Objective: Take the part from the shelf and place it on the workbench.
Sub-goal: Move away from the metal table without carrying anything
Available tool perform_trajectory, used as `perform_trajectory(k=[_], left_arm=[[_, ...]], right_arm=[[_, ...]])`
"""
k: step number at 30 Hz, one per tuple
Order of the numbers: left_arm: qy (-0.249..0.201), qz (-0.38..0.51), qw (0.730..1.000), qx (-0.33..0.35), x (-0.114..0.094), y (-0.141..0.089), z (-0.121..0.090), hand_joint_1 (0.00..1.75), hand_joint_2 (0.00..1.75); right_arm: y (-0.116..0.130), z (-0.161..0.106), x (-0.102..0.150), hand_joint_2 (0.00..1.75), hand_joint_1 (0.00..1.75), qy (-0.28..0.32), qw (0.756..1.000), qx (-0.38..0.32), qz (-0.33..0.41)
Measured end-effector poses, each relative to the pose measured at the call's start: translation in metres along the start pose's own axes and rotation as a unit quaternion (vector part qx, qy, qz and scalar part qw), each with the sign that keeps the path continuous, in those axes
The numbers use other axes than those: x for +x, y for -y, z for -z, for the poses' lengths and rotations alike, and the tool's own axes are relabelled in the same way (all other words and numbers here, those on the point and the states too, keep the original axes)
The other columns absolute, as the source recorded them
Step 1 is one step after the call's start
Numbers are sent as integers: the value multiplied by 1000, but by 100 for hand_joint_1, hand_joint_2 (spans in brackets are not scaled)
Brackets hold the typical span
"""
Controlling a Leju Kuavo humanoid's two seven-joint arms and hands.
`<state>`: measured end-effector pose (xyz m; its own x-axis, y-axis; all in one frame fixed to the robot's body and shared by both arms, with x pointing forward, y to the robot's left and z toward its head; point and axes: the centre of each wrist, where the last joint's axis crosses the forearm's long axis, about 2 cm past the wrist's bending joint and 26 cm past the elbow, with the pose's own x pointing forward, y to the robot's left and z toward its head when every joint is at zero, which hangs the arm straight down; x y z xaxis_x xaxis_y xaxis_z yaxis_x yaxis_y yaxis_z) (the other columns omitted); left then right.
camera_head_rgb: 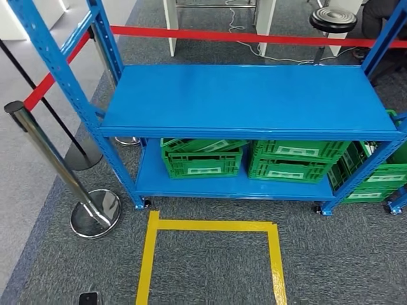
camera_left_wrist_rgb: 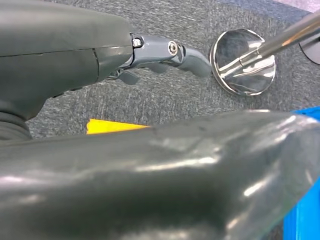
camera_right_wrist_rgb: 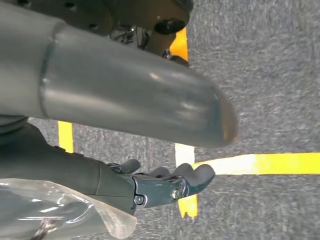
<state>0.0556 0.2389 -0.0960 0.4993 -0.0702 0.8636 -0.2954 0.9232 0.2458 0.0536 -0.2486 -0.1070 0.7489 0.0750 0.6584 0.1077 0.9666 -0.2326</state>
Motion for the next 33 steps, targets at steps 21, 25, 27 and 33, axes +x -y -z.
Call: perform_trajectory(k=[21, 25, 27, 33], left_arm=[[0, -6, 1000, 3, 1, -1, 3, 0, 0], [-2, -7, 1000, 3, 1, -1, 2, 0, 0], [-2, -7, 1000, 4, 0, -1, 2, 0, 0], [1, -6, 1000, 3, 2, -1, 4, 0, 0]], right_arm=[[-2, 2, 4, 0, 0, 1, 1000, -2, -1], [-1, 0, 1, 0, 0, -2, 1000, -3, -3], [-1, 0, 1, 0, 0, -2, 1000, -4, -3], [-1, 0, 0, 0, 0, -5, 1000, -5, -13]])
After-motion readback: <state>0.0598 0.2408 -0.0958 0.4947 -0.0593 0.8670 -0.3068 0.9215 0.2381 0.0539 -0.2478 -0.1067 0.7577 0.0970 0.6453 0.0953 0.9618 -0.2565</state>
